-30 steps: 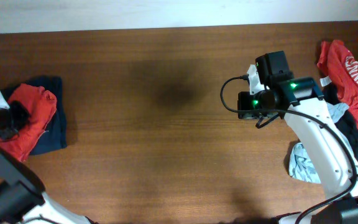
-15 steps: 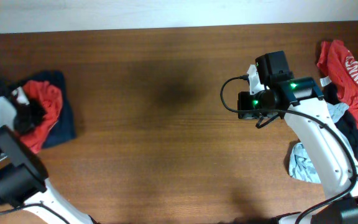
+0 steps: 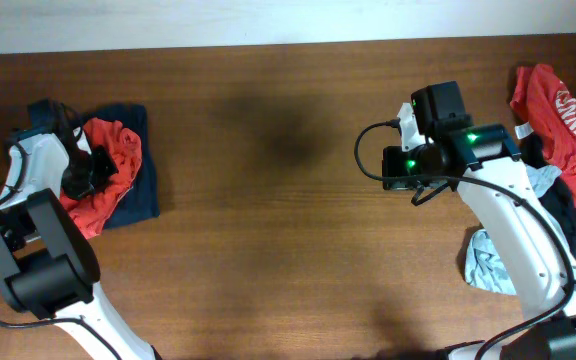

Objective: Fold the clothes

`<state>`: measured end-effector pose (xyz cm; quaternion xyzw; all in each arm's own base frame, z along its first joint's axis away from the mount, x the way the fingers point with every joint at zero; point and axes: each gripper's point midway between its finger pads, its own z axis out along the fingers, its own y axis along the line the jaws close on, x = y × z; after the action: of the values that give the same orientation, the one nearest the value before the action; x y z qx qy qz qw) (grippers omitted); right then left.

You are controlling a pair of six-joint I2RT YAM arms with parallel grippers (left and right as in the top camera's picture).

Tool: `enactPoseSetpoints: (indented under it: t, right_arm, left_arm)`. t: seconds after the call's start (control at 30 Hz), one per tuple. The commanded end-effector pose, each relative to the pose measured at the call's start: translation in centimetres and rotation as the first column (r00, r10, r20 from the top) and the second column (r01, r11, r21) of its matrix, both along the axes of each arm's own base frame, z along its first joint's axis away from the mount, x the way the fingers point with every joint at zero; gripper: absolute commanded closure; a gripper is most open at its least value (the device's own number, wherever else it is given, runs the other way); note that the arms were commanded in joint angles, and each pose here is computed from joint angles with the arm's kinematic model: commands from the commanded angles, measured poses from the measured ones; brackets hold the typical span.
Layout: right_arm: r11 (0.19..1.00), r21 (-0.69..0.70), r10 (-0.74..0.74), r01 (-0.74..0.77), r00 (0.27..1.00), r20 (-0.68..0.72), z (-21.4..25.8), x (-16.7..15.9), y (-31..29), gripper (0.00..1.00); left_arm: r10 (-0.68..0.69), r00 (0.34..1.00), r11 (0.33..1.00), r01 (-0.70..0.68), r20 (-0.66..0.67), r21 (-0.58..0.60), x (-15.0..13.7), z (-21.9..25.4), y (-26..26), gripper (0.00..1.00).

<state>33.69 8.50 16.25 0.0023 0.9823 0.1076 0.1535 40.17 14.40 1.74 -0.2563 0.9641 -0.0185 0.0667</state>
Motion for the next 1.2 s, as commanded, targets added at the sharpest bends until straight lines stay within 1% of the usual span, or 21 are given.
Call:
enactPoseSetpoints:
  t: [0.0, 0.1, 0.17, 0.2, 0.23, 0.33, 0.37, 0.4, 0.5, 0.53, 0.63, 0.67, 0.77, 0.87, 0.97, 1.07, 1.13, 1.17]
  right_arm:
    - [1.000, -0.013, -0.002, 0.002, 1.000, 0.013, 0.0, 0.4, -0.4, 0.96]
    - [1.000, -0.012, -0.002, 0.002, 1.000, 0.019, 0.1, 0.5, -0.4, 0.96]
    - [1.000, -0.011, -0.002, 0.002, 1.000, 0.023, 0.1, 0.6, -0.3, 0.96]
    - [1.000, -0.011, -0.002, 0.002, 1.000, 0.023, 0.1, 0.6, -0.3, 0.96]
    - [1.000, -0.011, -0.002, 0.002, 1.000, 0.022, 0.1, 0.6, -0.3, 0.96]
    - [1.000, -0.011, -0.002, 0.002, 1.000, 0.021, 0.1, 0.6, -0.3, 0.96]
    - [1.000, -0.011, -0.002, 0.002, 1.000, 0.021, 0.1, 0.6, -0.3, 0.96]
    - [1.000, -0.011, -0.002, 0.002, 1.000, 0.021, 0.1, 0.6, -0.3, 0.96]
    - [1.000, -0.011, -0.002, 0.002, 1.000, 0.022, 0.1, 0.6, -0.3, 0.96]
    - [1.000, -0.011, -0.002, 0.002, 1.000, 0.022, 0.1, 0.6, -0.3, 0.96]
    - [1.000, -0.013, -0.003, 0.003, 1.000, 0.023, 0.1, 0.6, -0.4, 0.96]
    - [1.000, -0.020, -0.005, 0.005, 1.000, 0.024, 0.1, 0.6, -0.5, 0.96]
    - [0.999, -0.035, -0.010, 0.011, 1.000, 0.027, 0.1, 0.7, -0.8, 0.95]
    - [0.999, -0.035, 0.005, -0.004, 0.999, 0.035, 0.3, 0.6, -0.7, 0.92]
    - [0.999, -0.037, 0.020, -0.017, 0.998, 0.066, 1.2, 0.5, -0.7, 0.91]
    - [0.999, -0.030, 0.025, -0.021, 0.990, 0.138, 3.3, 0.3, -0.8, 0.90]
    - [1.000, -0.020, 0.023, -0.020, 0.979, 0.205, 5.2, 0.2, -0.8, 0.87]
    - [1.000, -0.014, 0.022, -0.019, 0.969, 0.246, 6.4, 0.1, -0.8, 0.86]
  left_arm:
    - [-0.032, 0.980, 0.998, 0.041, -0.195, 0.038, -4.0, -4.1, 0.5, 0.99]
    - [-0.101, 0.977, 0.993, 0.110, -0.186, 0.041, -3.7, -3.9, 0.6, 0.99]
    - [-0.110, 0.979, 0.992, 0.119, -0.169, 0.044, -3.2, -3.3, 0.7, 0.99]
    - [-0.111, 0.982, 0.992, 0.118, -0.153, 0.043, -2.8, -2.8, 0.7, 0.98]
    - [-0.110, 0.984, 0.992, 0.117, -0.137, 0.048, -2.5, -2.1, 0.8, 0.94]
    - [-0.106, 0.991, 0.991, 0.113, -0.080, 0.078, -1.5, 1.3, 1.2, 0.74]
    - [-0.104, 0.993, 0.990, 0.109, -0.058, 0.090, -1.2, 2.8, 1.4, 0.64]
    - [-0.104, 0.994, 0.989, 0.106, -0.034, 0.102, -0.9, 4.6, 1.5, 0.50]
    - [-0.111, 0.991, 0.987, 0.102, 0.070, 0.122, -0.1, 10.8, 1.2, 0.38]
    - [-0.116, 0.987, 0.988, 0.103, 0.114, 0.118, 0.1, 13.0, 0.8, 0.32]
    - [-0.139, 0.957, 0.989, 0.119, 0.255, 0.093, 0.3, 18.8, -0.9, 0.26]
    - [-0.155, 0.938, 0.987, 0.136, 0.312, 0.081, 0.2, 20.9, -1.8, 0.25]
    - [-0.201, 0.896, 0.979, 0.174, 0.397, 0.103, -0.9, 25.0, -3.7, 0.26]
    - [-0.285, 0.851, 0.958, 0.238, 0.442, 0.158, -2.6, 28.2, -6.1, 0.27]
    - [-0.355, 0.799, 0.934, 0.283, 0.486, 0.217, -4.4, 31.2, -8.8, 0.27]
    - [-0.437, 0.740, 0.899, 0.342, 0.511, 0.274, -6.0, 33.4, -11.5, 0.22]
    - [-0.500, 0.696, 0.866, 0.401, 0.516, 0.298, -7.0, 34.2, -13.4, 0.17]
    - [-0.529, 0.675, 0.848, 0.432, 0.514, 0.306, -7.6, 34.4, -14.5, 0.16]
